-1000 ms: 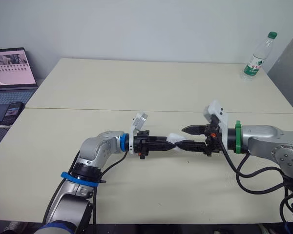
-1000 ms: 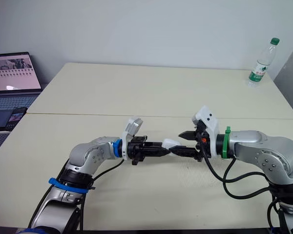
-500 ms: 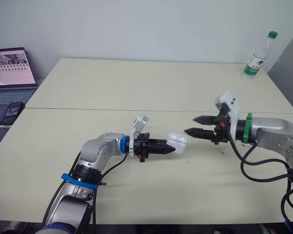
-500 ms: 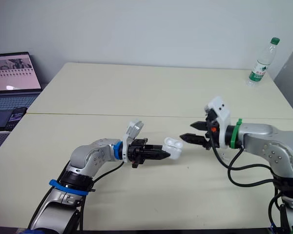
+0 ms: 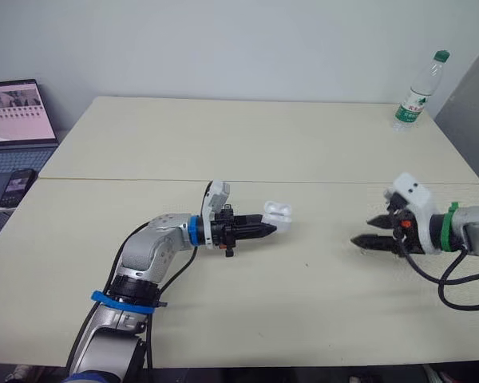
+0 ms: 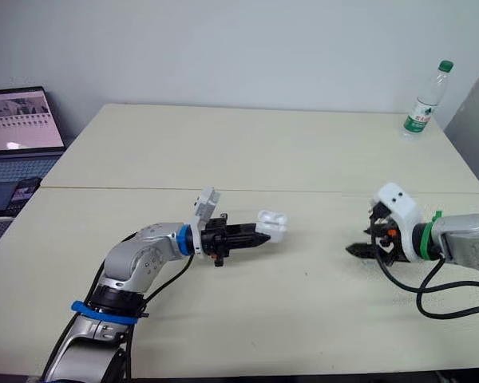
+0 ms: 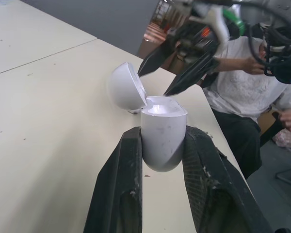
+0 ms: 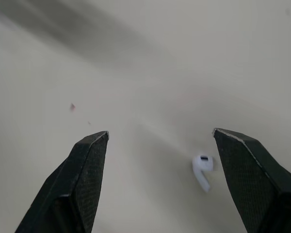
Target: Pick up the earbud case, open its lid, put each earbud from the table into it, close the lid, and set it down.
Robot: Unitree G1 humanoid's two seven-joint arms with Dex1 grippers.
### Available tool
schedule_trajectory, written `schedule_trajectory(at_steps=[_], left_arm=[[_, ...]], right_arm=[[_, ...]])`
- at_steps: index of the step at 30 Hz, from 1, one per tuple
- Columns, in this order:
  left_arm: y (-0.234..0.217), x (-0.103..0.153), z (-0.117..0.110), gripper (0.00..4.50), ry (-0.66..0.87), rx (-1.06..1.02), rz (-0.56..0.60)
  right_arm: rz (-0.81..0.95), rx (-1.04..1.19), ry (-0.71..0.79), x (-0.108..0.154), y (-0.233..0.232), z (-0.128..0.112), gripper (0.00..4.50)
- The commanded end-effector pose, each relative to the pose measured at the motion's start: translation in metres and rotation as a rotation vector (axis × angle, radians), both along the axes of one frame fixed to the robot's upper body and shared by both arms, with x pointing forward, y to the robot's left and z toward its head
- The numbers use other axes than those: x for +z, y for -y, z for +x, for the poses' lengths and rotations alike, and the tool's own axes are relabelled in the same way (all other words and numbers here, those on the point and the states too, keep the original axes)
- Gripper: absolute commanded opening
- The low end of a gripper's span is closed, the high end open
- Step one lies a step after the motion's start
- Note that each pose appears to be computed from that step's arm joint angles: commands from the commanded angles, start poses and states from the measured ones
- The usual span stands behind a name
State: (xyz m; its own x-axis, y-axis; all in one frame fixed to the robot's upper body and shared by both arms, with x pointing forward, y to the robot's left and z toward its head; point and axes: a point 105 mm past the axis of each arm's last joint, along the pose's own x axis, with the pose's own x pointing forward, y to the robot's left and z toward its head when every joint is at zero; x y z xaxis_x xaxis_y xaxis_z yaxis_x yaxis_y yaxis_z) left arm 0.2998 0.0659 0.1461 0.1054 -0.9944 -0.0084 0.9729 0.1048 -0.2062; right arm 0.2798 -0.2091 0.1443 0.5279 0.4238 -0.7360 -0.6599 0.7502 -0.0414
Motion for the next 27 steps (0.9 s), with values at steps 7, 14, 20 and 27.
schedule_trajectory(at_steps=[7, 14, 20, 27], left_arm=[[-0.001, 0.031, -0.003, 0.78, 0.187, 0.079, -0.008], [0.002, 0.027, -0.008, 0.78, 0.185, 0.113, -0.016], [0.0, 0.024, -0.01, 0.78, 0.187, 0.13, -0.005], [0.002, 0.023, -0.013, 0.78, 0.19, 0.126, 0.004]], right_arm=[[-0.268, -0.047, -0.033, -0.008, 0.024, 0.02, 3.59], [-0.252, -0.015, -0.098, -0.009, 0.016, 0.028, 3.59], [-0.267, 0.0, -0.167, -0.022, 0.014, 0.026, 3.59], [-0.302, -0.016, -0.173, -0.026, 0.014, 0.038, 3.59]])
